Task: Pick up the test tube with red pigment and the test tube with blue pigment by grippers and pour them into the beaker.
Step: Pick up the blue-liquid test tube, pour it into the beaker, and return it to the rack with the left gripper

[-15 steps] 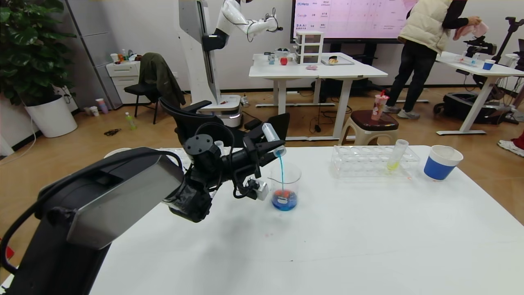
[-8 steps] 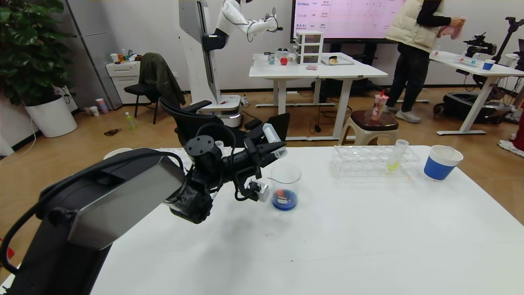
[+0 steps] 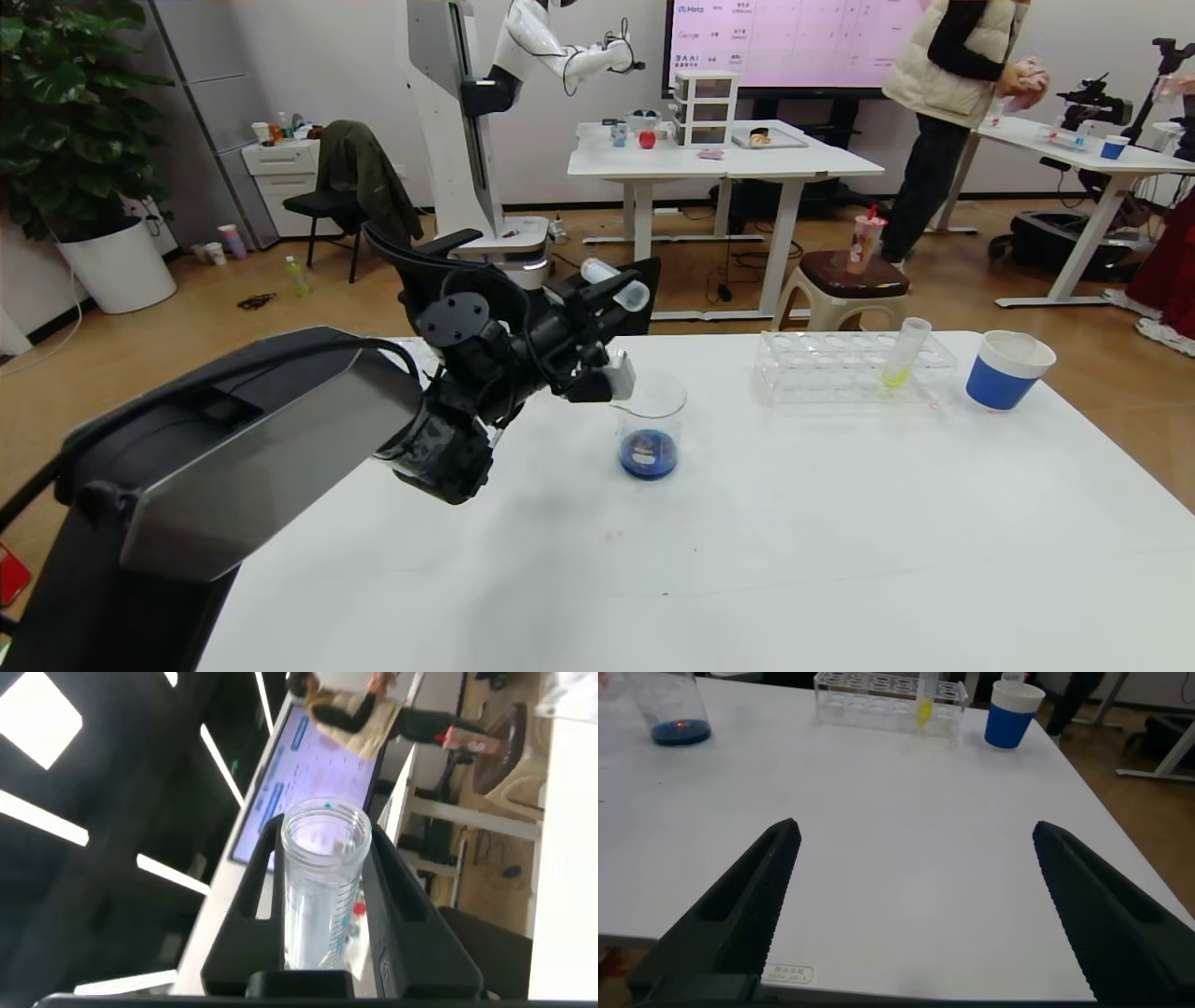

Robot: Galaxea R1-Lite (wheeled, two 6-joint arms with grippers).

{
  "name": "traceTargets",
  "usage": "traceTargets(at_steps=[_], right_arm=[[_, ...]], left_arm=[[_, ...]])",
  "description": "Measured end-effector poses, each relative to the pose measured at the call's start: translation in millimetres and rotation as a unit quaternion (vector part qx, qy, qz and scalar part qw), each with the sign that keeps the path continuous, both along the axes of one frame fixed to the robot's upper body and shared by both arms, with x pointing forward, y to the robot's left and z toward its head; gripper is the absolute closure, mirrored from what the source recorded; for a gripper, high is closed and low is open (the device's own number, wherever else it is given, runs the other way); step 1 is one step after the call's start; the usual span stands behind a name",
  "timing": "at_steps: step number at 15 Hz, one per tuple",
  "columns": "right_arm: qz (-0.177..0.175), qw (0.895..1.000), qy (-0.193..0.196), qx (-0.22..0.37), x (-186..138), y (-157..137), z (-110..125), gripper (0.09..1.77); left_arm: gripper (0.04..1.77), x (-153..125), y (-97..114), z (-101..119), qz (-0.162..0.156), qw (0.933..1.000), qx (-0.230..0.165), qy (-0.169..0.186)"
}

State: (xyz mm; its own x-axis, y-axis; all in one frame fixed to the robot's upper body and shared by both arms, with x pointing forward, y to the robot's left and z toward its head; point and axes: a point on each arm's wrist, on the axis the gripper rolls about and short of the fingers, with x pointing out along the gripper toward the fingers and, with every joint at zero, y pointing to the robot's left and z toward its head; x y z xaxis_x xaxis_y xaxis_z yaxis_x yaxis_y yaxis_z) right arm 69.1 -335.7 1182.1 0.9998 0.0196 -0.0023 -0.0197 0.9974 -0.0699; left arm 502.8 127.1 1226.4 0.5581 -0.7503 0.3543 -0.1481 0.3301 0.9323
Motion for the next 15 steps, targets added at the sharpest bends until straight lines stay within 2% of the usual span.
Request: traceTargets(at_steps=[1, 2, 3, 4, 5, 6, 7, 10, 12, 14, 15], right_arm=[[0.0, 1.0, 0.0, 0.0, 0, 0, 0, 0.12], [0.0, 1.0, 0.0, 0.0, 0, 0, 0, 0.12], [0.0, 1.0, 0.0, 0.0, 0, 0, 0, 0.12], [0.0, 1.0, 0.0, 0.0, 0, 0, 0, 0.12], [0.0, 1.0, 0.0, 0.0, 0, 0, 0, 0.12], [0.0, 1.0, 0.0, 0.0, 0, 0, 0, 0.12], [0.0, 1.0, 0.0, 0.0, 0, 0, 0, 0.12], [0.0, 1.0, 0.0, 0.0, 0, 0, 0, 0.12], [0.0, 1.0, 0.0, 0.0, 0, 0, 0, 0.12], [0.0, 1.0, 0.0, 0.0, 0, 0, 0, 0.12], [0.0, 1.0, 0.0, 0.0, 0, 0, 0, 0.12]], left_arm=[[1.3, -2, 1, 9, 0.016, 0.9986, -0.041, 0.028], [1.3, -4, 0, 16, 0.031, 0.9943, -0.086, 0.056], [1.3, -7, -3, 23, 0.051, 0.9864, -0.133, 0.082], [1.3, -10, -7, 30, 0.076, 0.9733, -0.187, 0.109], [1.3, -14, -9, 35, 0.098, 0.956, -0.24, 0.138], [1.3, -16, -11, 40, 0.118, 0.9337, -0.292, 0.169], [1.3, -19, -14, 45, 0.139, 0.9076, -0.343, 0.198], [1.3, -22, -21, 60, 0.176, 0.8334, -0.462, 0.247], [1.3, -22, -24, 60, 0.196, 0.7908, -0.506, 0.283], [1.3, -25, -28, 57, 0.215, 0.7499, -0.534, 0.327], [1.3, -27, -29, 55, 0.225, 0.7326, -0.541, 0.346]])
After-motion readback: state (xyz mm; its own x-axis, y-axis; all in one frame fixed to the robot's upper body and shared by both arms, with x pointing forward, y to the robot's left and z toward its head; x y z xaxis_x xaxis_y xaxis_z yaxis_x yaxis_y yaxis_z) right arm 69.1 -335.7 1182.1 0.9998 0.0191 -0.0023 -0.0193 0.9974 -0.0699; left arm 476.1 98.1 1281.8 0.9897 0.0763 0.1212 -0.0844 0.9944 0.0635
